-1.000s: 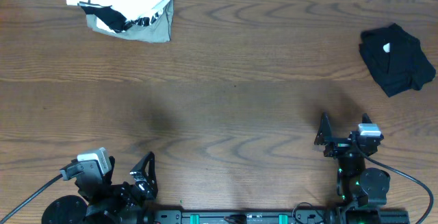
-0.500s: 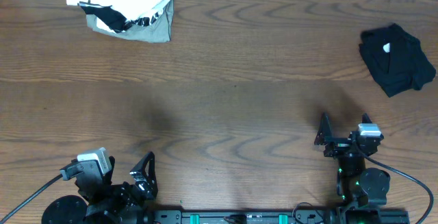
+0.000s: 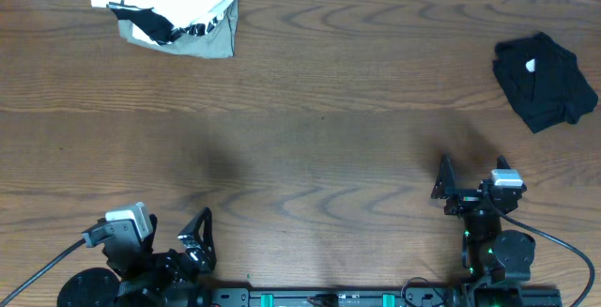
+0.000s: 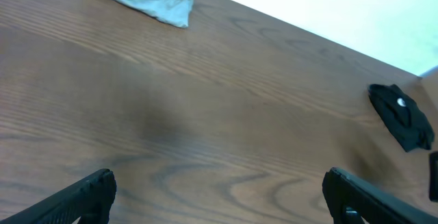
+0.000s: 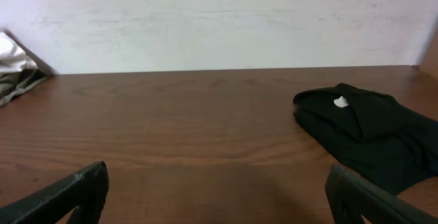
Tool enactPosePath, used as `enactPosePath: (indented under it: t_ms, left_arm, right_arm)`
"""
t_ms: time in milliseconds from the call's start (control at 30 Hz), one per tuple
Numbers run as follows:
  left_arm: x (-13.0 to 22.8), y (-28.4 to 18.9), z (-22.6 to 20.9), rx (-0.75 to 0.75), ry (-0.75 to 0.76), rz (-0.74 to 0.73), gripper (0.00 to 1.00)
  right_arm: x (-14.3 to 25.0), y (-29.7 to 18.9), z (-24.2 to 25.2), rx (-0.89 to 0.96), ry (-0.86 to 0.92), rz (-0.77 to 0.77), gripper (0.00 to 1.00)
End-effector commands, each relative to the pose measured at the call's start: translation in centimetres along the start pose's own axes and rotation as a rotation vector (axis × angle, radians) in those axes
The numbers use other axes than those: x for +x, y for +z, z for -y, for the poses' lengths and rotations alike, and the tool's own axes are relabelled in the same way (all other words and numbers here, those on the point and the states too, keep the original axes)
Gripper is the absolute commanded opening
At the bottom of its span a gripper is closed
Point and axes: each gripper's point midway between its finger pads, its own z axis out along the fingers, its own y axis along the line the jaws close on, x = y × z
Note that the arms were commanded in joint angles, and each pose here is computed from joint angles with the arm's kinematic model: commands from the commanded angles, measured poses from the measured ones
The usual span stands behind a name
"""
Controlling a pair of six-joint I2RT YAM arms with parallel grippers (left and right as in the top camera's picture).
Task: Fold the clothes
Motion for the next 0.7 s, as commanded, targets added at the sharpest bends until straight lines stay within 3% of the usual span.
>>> enactPosePath:
  t_ms: [0, 200, 433, 667]
  left_arm:
    - [-0.7, 0.0, -0.2, -0.017, -0.008, 0.032, 0.98]
    - [-1.2, -0.2, 0.1, 0.001, 0.091, 0.069, 0.98]
    - [-2.2, 0.3, 0.7, 0.052, 0.277, 0.209, 0.98]
    - [-2.7, 3.8, 0.4, 0.083, 0.312, 0.304, 0.98]
  right_arm:
    - [0.0, 0.0, 0.1, 0.008, -0.012, 0.001, 0.99]
    - [0.0, 0.0, 0.1, 0.008, -0.012, 0.001, 0.99]
    - [0.0, 0.0, 0.1, 0.008, -0.012, 0.001, 0.99]
    - [0.0, 0.0, 0.1, 0.008, -0.012, 0.001, 0.99]
